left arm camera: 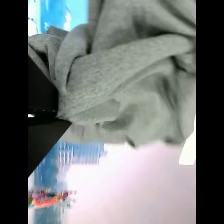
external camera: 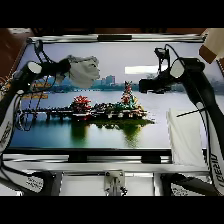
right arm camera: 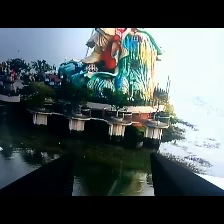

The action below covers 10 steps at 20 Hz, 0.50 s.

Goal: Fold the shirts.

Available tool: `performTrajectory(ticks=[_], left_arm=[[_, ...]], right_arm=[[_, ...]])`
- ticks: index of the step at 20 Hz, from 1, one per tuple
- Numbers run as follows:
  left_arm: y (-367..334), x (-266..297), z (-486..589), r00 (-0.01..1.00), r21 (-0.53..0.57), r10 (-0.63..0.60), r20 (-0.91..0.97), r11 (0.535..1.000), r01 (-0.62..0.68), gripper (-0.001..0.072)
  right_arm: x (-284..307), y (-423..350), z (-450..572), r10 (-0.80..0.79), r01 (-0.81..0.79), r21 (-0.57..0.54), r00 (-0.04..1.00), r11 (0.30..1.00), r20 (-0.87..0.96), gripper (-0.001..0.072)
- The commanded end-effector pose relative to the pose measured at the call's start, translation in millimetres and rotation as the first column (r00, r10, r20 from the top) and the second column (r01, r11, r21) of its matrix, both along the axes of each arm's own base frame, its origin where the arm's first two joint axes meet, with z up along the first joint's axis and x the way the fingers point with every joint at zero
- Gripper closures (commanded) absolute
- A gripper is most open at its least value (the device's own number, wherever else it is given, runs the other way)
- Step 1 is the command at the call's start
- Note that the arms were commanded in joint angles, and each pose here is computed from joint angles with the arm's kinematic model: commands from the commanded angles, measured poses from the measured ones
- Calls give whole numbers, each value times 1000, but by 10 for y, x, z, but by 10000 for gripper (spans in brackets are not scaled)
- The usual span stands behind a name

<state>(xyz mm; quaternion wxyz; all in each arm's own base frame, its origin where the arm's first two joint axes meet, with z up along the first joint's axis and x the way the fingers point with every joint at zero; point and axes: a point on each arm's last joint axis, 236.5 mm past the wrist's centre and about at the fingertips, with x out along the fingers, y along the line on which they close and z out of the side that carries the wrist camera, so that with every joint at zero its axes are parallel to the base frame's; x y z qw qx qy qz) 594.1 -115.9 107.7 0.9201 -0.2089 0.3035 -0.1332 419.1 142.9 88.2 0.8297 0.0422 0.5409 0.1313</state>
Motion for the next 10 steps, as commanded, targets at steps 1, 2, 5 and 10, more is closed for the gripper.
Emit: performTrajectory(ticks=[1, 2, 5, 10], left_arm=[[-504, -812, 1711, 922, 133, -215, 322, 975, 180, 675], [-621, -1197, 2224, 878, 143, -248, 409, 968, 207, 674], [-966, -2238, 3046, 761, 154, -350, 547, 935, 319, 675], [-1646, -2822, 2224, 775, 83, -538, 331, 835, 544, 675]], right_arm=[[-100, -67, 779, 40, -39, -9, 980, 999, 193, 132], [-160, -154, 1194, 28, -25, -15, 954, 1000, 299, 132], [-541, -464, 2286, -36, 43, 1, 824, 999, 566, 132], [-1399, -729, 2738, -99, 82, 57, 778, 995, 621, 132]])
